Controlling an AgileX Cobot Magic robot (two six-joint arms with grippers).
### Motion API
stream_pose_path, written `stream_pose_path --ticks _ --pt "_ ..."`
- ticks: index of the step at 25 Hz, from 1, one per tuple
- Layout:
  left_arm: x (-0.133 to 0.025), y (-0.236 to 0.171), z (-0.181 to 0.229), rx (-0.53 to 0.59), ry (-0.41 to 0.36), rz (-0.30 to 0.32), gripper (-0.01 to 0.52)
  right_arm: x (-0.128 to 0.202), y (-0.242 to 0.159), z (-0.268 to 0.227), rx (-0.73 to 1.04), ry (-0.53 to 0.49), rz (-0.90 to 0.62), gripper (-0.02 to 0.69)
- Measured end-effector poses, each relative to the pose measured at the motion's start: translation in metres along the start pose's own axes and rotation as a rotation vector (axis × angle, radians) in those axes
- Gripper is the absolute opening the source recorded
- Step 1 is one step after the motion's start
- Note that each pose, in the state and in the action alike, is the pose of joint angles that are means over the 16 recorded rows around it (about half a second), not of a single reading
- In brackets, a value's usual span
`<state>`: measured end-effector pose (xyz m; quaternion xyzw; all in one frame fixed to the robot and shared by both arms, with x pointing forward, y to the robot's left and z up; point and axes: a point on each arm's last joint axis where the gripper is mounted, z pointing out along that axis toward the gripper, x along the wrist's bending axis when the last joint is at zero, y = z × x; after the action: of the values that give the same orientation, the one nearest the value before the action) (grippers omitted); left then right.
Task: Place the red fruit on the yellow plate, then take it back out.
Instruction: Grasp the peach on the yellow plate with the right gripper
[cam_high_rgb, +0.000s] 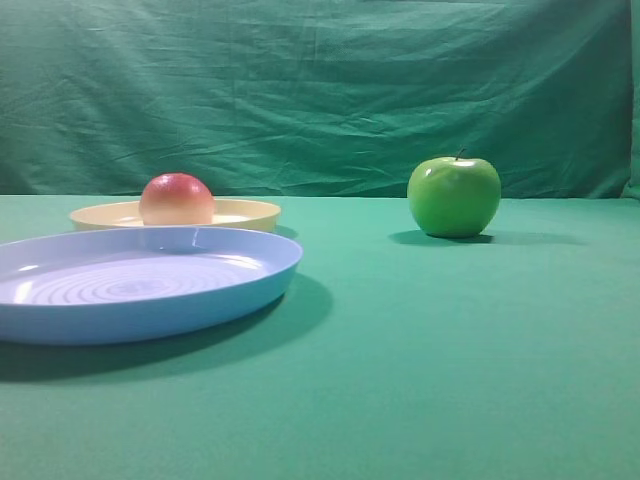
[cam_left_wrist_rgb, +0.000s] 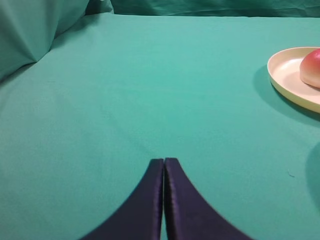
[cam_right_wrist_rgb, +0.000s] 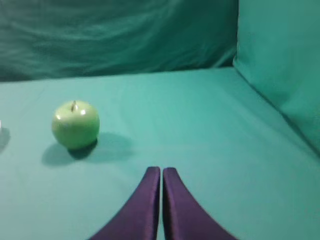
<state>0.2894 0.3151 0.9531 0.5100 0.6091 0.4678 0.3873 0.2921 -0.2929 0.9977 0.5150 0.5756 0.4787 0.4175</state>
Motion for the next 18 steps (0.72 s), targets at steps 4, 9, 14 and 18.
stream_pose_path --ticks 4,9,14,18 --pt "0.0 0.0 0.0 0.0 0.0 0.0 0.0 0.002 0.036 -0.005 -0.016 0.028 0.009 0.0" --pt "0.0 0.0 0.0 0.0 0.0 0.0 0.0 0.007 0.082 -0.004 0.025 0.086 -0.004 0.0" --pt "0.0 0.0 0.0 0.0 0.0 0.0 0.0 0.018 0.114 0.01 0.123 0.168 -0.04 0.0" --pt "0.0 0.0 0.0 0.0 0.0 0.0 0.0 0.031 0.129 0.029 0.213 0.241 -0.077 0.0"
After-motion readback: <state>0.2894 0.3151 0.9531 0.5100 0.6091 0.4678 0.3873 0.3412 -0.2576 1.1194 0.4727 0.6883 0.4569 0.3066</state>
